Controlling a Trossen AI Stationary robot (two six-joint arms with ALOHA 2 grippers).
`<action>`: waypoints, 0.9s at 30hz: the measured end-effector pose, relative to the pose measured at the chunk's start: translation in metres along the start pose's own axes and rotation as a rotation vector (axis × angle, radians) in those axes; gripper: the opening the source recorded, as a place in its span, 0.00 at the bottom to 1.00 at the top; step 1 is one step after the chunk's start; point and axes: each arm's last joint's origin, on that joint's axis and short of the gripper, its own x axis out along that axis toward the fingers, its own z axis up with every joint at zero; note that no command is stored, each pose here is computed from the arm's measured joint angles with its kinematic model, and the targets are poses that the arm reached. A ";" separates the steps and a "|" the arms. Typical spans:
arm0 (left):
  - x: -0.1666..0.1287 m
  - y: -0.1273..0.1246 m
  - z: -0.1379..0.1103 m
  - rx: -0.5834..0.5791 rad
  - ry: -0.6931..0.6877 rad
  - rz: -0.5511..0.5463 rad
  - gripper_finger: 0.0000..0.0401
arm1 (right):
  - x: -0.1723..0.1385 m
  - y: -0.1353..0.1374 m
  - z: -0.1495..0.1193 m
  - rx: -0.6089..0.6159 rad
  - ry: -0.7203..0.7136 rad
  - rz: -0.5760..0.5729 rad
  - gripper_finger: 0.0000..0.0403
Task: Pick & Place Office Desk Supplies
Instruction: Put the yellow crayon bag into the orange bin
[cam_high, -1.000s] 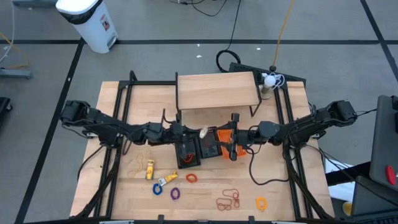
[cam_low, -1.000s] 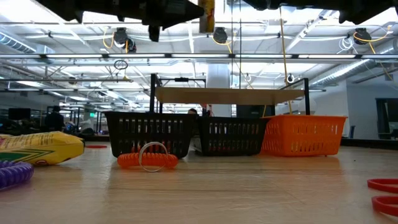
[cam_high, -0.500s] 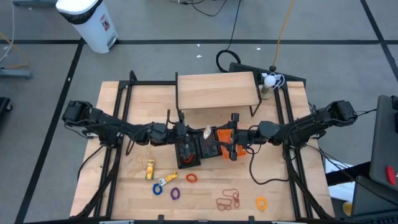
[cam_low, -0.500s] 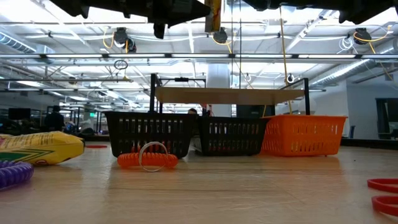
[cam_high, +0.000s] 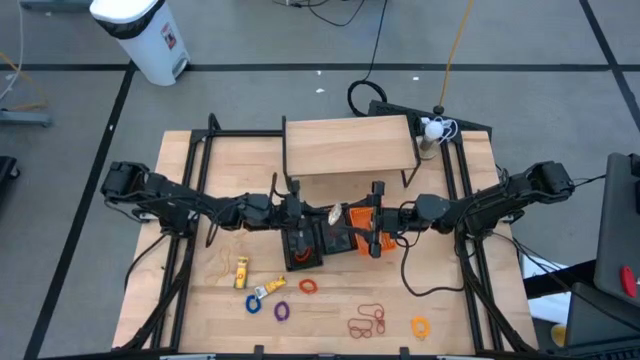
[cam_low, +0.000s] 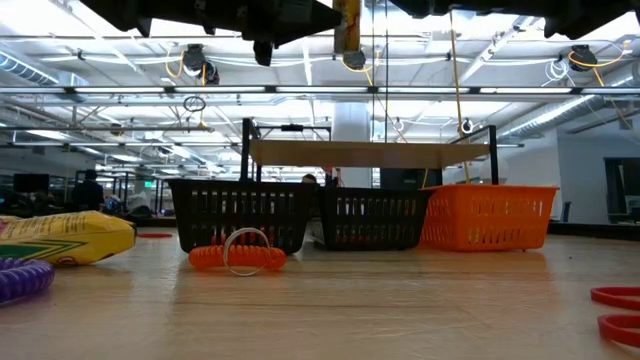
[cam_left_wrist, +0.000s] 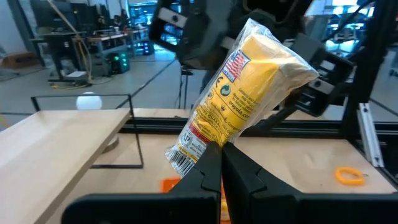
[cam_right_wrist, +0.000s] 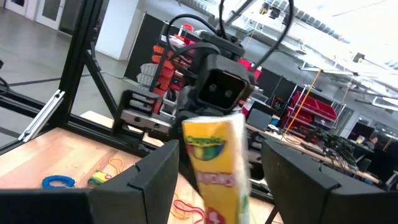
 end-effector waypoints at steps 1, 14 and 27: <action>0.000 0.000 0.000 0.000 0.001 -0.002 0.00 | 0.000 -0.001 0.000 0.010 0.001 -0.004 0.54; 0.001 0.005 -0.001 -0.005 0.004 -0.022 0.00 | 0.016 -0.010 -0.016 0.145 -0.004 0.095 0.54; 0.001 0.005 -0.006 -0.016 0.057 -0.023 0.00 | 0.038 -0.003 -0.026 0.127 0.024 0.120 0.54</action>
